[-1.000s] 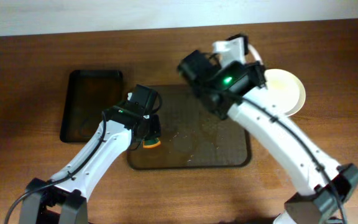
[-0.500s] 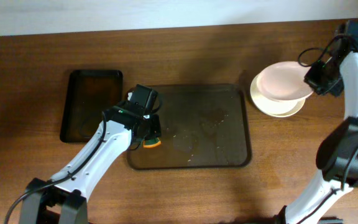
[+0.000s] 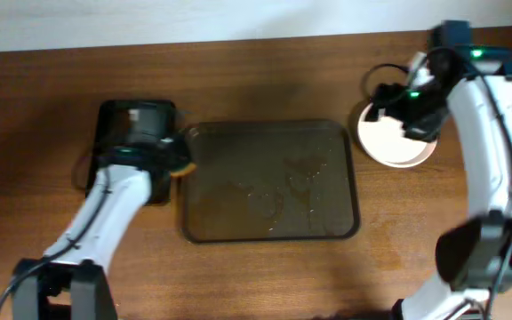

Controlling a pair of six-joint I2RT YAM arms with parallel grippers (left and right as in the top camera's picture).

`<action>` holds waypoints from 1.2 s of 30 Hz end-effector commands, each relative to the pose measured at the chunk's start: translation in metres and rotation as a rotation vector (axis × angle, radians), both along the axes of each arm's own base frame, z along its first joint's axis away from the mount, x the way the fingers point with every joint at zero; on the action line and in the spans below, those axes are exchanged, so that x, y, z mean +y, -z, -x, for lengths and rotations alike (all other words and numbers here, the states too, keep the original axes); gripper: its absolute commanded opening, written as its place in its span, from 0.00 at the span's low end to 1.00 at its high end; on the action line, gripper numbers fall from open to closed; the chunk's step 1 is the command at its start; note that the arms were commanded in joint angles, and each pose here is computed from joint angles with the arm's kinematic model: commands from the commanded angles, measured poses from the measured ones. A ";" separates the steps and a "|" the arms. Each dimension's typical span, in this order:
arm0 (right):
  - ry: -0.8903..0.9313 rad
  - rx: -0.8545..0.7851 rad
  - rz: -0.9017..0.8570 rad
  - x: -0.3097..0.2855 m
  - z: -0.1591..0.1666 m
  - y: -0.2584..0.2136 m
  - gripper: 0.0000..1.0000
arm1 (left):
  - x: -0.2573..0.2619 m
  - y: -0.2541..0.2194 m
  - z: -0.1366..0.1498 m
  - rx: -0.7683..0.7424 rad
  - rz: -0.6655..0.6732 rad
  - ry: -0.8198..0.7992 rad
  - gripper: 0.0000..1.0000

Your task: Clean dirty plates on tray and stack at the side

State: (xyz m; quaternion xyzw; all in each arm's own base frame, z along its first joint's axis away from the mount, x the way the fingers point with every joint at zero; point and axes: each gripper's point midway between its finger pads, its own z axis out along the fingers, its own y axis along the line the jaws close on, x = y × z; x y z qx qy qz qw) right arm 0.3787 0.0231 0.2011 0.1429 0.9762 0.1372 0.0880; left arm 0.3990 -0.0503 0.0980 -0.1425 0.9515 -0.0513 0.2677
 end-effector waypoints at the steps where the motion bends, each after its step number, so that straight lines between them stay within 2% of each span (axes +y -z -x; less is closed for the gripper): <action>1: -0.210 -0.120 0.004 0.071 0.023 -0.040 0.98 | 0.061 -0.009 -0.013 -0.056 -0.047 -0.100 0.00; 4: -0.235 -0.117 0.210 0.101 0.044 -0.038 0.98 | 0.094 -0.004 -0.019 -0.065 -0.053 -0.176 0.01; 6: -0.254 -0.132 0.270 0.120 0.054 -0.038 0.98 | 0.102 0.009 -0.019 -0.038 -0.048 -0.192 0.11; 7: -0.269 -0.153 0.292 0.133 0.059 -0.040 0.99 | 0.103 0.020 -0.017 -0.008 -0.042 -0.193 0.25; 10: -0.347 -0.209 0.307 0.167 0.081 -0.049 0.99 | 0.096 0.049 -0.013 0.068 -0.020 -0.157 0.42; 11: -0.365 -0.232 0.309 0.171 0.088 -0.055 0.98 | 0.096 0.051 -0.013 0.073 -0.021 -0.157 0.72; 13: -0.364 -0.265 0.290 0.168 0.101 -0.071 0.98 | 0.099 0.041 -0.014 0.058 -0.019 -0.167 0.87; 17: -0.320 -0.411 0.205 0.133 0.142 -0.130 0.98 | 0.099 -0.023 -0.005 -0.006 -0.017 -0.174 0.88; 19: -0.238 -0.450 0.209 0.095 0.173 -0.150 0.98 | 0.092 -0.074 0.010 -0.093 0.005 -0.162 1.00; 21: -0.150 -0.468 0.186 0.058 0.209 -0.154 0.98 | 0.083 -0.119 0.029 -0.192 0.036 -0.136 1.00; 25: -0.071 -0.489 0.031 0.035 0.254 -0.124 0.98 | 0.078 -0.167 0.067 -0.301 0.032 -0.131 1.00; 28: 0.012 -0.388 -0.020 0.029 0.273 -0.077 0.98 | 0.078 -0.184 0.076 -0.355 0.030 -0.129 1.00; 33: 0.007 -0.289 0.106 0.016 0.280 -0.032 0.98 | 0.077 -0.184 0.076 -0.354 0.030 -0.130 1.00; 36: -0.012 -0.237 0.103 0.016 0.291 -0.026 0.98 | 0.077 -0.184 0.076 -0.354 0.030 -0.130 1.00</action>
